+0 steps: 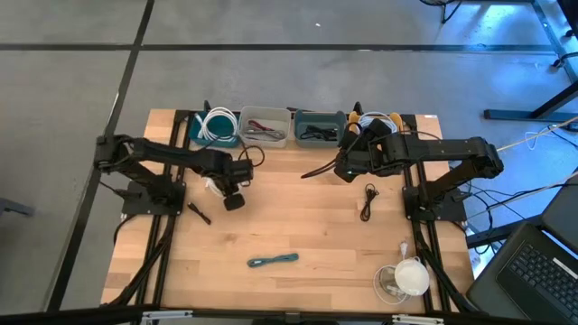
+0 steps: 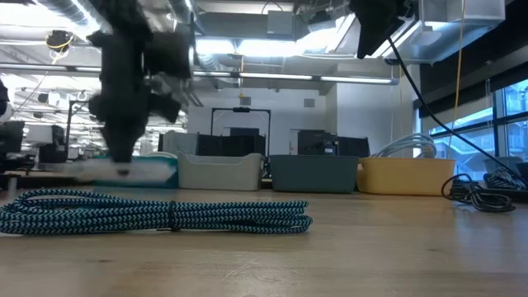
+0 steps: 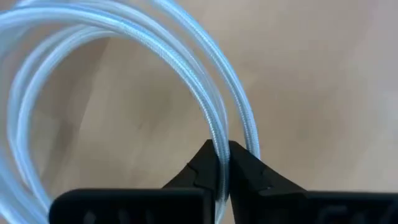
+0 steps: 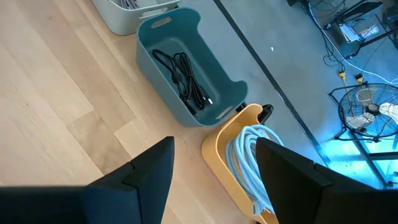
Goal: Pick & Place USB Port
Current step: Put the white HDMI cable into the blue bin
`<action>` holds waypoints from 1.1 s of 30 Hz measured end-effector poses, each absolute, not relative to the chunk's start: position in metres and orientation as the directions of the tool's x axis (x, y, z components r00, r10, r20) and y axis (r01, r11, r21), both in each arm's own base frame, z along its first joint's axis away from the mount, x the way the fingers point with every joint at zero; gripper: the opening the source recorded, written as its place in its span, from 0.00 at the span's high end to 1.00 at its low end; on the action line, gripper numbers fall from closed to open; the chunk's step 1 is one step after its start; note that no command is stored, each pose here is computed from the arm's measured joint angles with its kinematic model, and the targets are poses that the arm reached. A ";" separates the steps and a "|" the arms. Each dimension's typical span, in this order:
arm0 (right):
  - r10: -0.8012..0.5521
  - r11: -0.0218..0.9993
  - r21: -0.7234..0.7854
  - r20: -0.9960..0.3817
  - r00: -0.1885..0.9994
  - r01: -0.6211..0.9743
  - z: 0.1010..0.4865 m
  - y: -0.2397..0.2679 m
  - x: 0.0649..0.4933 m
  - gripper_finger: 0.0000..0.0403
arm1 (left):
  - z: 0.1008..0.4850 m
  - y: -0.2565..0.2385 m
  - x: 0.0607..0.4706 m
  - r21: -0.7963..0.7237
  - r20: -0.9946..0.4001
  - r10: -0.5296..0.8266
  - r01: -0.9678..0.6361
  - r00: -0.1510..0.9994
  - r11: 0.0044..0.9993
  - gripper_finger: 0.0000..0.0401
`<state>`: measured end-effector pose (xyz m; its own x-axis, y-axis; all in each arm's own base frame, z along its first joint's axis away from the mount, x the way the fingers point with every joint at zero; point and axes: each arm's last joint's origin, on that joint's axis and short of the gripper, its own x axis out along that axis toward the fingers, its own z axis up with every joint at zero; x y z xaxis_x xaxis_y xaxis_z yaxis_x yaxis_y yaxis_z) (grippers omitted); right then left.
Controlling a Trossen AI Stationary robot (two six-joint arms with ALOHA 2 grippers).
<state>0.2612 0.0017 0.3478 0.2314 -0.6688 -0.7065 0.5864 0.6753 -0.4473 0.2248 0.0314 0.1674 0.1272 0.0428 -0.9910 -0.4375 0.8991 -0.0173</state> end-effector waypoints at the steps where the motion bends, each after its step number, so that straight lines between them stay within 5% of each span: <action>1: -0.669 0.675 -0.447 -0.706 0.232 0.587 0.348 0.002 0.261 0.43 | 0.176 0.027 0.225 -0.021 -0.988 0.046 -0.425 0.145 0.905 0.97; 4: -0.669 0.675 -0.447 -0.706 0.232 0.587 0.348 0.002 0.261 0.43 | 0.204 0.014 0.221 0.008 -0.981 0.082 -0.379 0.178 0.925 0.97; 7: -0.670 0.674 -0.444 -0.704 0.236 0.590 0.348 0.002 0.262 0.43 | 0.237 0.009 0.216 0.188 -0.927 0.289 -0.370 0.241 0.910 0.97; 11: -0.670 0.674 -0.438 -0.701 0.243 0.595 0.348 0.002 0.263 0.43 | 0.262 0.012 0.203 0.512 -0.730 0.642 -0.434 0.235 0.741 0.97; 15: -0.670 0.675 -0.436 -0.700 0.248 0.595 0.349 0.002 0.263 0.43 | 0.272 0.028 0.197 0.681 -0.552 0.818 -0.479 0.163 0.555 0.97; 23: -0.670 0.681 -0.442 -0.698 0.254 0.584 0.349 0.002 0.264 0.43 | 0.269 0.078 0.203 0.734 -0.518 0.855 -0.502 0.022 0.457 0.97; 33: -0.670 0.682 -0.457 -0.703 0.239 0.570 0.348 0.002 0.262 0.43 | 0.235 0.130 0.198 0.660 -0.609 0.793 -0.534 0.034 0.529 0.97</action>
